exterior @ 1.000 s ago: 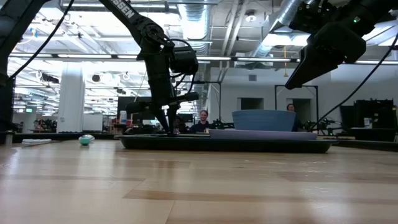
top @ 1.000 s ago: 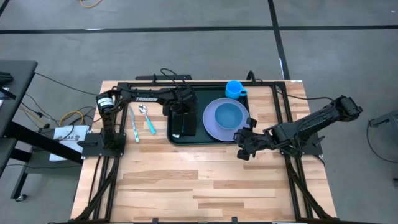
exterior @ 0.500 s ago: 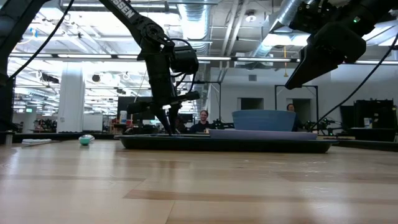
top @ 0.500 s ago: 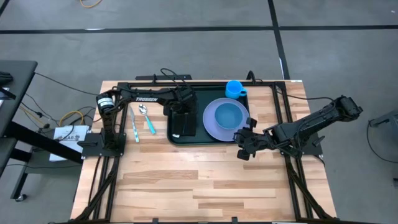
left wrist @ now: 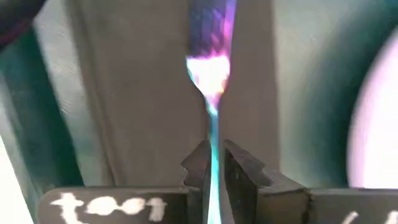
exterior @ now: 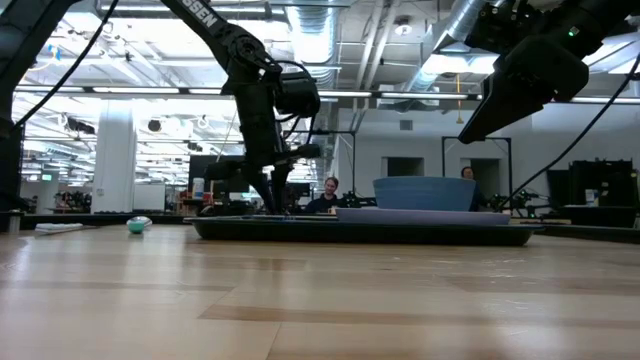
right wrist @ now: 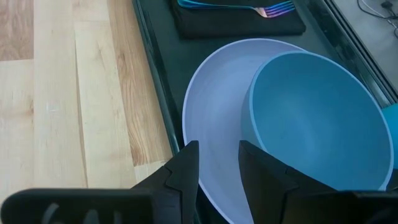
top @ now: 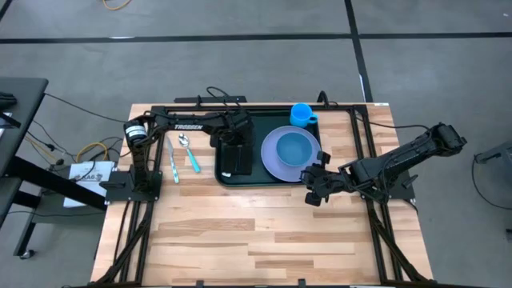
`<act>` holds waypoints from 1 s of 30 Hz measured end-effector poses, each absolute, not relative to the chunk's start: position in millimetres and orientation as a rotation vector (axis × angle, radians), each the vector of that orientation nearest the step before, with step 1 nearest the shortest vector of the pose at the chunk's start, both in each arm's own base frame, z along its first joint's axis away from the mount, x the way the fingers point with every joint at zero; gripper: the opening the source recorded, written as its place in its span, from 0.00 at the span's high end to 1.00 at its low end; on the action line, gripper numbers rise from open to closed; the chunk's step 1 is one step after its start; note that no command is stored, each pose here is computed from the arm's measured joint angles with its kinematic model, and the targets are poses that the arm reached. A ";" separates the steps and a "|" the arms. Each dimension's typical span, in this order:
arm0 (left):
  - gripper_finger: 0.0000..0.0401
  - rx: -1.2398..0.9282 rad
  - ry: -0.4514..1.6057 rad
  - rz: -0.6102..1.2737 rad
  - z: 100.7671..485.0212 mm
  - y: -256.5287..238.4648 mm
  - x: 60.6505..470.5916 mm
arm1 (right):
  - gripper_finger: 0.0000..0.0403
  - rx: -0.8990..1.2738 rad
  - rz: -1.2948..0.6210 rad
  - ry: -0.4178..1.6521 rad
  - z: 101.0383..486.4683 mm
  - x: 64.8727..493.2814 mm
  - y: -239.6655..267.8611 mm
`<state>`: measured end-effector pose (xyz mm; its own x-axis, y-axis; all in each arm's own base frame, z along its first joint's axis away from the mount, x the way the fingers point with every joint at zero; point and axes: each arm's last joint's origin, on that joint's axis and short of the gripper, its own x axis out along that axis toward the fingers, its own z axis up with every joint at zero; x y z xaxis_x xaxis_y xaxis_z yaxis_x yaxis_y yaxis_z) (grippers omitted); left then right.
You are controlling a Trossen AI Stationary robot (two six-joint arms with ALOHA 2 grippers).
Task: Set up tray
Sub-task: Put the green spoon on the black napkin
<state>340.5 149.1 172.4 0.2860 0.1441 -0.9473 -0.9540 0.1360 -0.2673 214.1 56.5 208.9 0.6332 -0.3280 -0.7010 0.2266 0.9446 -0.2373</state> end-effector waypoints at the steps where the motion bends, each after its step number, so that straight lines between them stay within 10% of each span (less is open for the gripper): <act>1: 0.93 -1.134 0.965 0.957 176.2 148.2 340.7 | 0.73 -0.131 -0.319 0.827 208.8 214.1 56.4; 17: 0.93 -0.842 1.155 0.986 295.6 88.1 272.1 | 0.73 -0.128 -0.318 0.820 209.2 214.6 56.6; 30: 0.93 -0.838 1.195 1.343 270.7 92.2 245.7 | 0.73 -0.115 -0.310 0.802 210.4 216.3 57.4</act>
